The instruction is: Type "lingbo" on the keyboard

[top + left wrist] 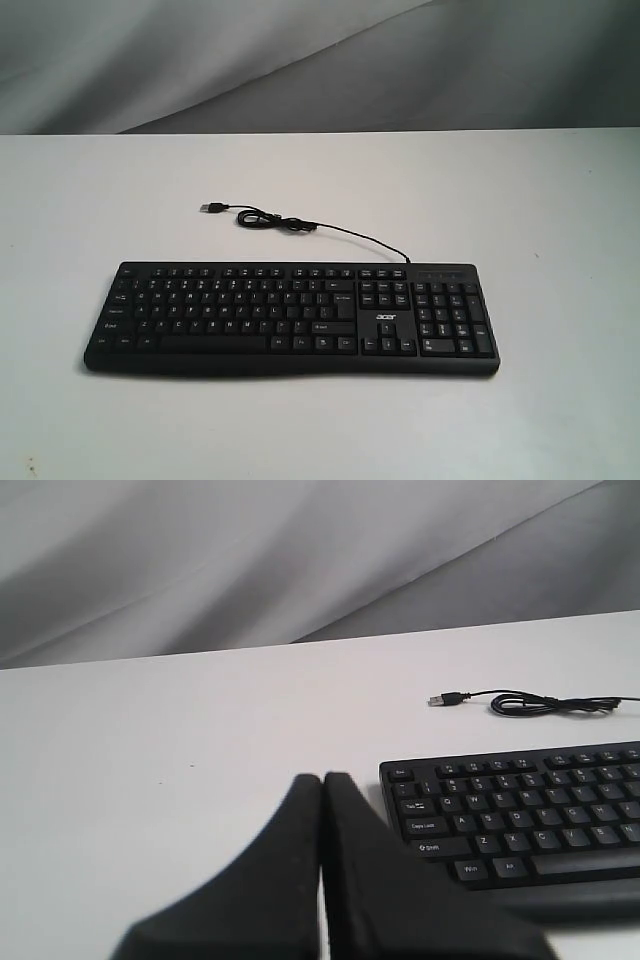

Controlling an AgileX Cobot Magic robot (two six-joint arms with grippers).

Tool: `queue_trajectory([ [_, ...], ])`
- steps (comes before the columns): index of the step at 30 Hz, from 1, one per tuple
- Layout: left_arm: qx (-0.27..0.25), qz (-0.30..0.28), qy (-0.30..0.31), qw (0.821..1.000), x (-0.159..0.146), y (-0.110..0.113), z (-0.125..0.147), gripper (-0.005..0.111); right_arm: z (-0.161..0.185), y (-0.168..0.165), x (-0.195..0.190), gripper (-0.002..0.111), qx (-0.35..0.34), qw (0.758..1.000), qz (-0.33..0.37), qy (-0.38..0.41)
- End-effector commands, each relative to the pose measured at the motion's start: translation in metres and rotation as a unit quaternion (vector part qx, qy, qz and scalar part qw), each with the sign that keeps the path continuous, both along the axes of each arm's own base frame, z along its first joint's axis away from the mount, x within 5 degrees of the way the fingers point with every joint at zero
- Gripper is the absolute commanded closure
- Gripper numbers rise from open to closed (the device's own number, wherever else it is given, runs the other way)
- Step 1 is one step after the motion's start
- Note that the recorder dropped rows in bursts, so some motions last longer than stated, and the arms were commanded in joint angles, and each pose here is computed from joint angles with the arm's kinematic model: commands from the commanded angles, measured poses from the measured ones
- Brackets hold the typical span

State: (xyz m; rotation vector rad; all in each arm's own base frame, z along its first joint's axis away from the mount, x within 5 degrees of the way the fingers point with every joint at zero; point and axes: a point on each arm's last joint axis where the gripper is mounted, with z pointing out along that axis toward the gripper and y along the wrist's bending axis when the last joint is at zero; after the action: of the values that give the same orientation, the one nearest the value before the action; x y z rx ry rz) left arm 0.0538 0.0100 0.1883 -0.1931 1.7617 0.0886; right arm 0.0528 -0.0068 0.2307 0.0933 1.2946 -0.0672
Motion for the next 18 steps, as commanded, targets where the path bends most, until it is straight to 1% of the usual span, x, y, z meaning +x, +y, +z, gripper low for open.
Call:
queue_trajectory([
  [1,-0.006,0.001,-0.002,1.000,0.000,0.000,-0.001,0.106,0.009,-0.001,-0.004,0.108,0.000,0.998,-0.009,-0.057],
  [6,-0.006,0.001,-0.002,1.000,0.000,0.000,-0.001,0.106,0.019,-0.002,-0.009,0.108,-0.006,0.993,-0.018,-0.121],
  [8,-0.006,0.001,-0.002,1.000,0.000,0.000,-0.001,0.106,0.021,-0.003,-0.010,0.108,-0.004,0.991,-0.019,-0.130],
  [10,-0.006,0.001,-0.002,1.000,0.000,0.000,-0.001,0.106,0.020,-0.002,-0.009,0.108,0.000,0.993,-0.016,-0.113],
  [12,-0.006,0.001,-0.002,1.000,0.000,0.000,-0.001,0.106,0.028,-0.001,-0.009,0.108,0.001,0.995,-0.010,-0.096],
  [16,-0.006,0.001,-0.002,1.000,0.000,0.000,-0.001,0.106,0.057,0.002,-0.017,0.108,-0.001,0.998,0.002,-0.069],
  [18,-0.006,0.001,-0.002,1.000,0.000,0.000,-0.001,0.106,0.075,0.003,-0.017,0.108,-0.001,0.999,0.009,-0.035],
])
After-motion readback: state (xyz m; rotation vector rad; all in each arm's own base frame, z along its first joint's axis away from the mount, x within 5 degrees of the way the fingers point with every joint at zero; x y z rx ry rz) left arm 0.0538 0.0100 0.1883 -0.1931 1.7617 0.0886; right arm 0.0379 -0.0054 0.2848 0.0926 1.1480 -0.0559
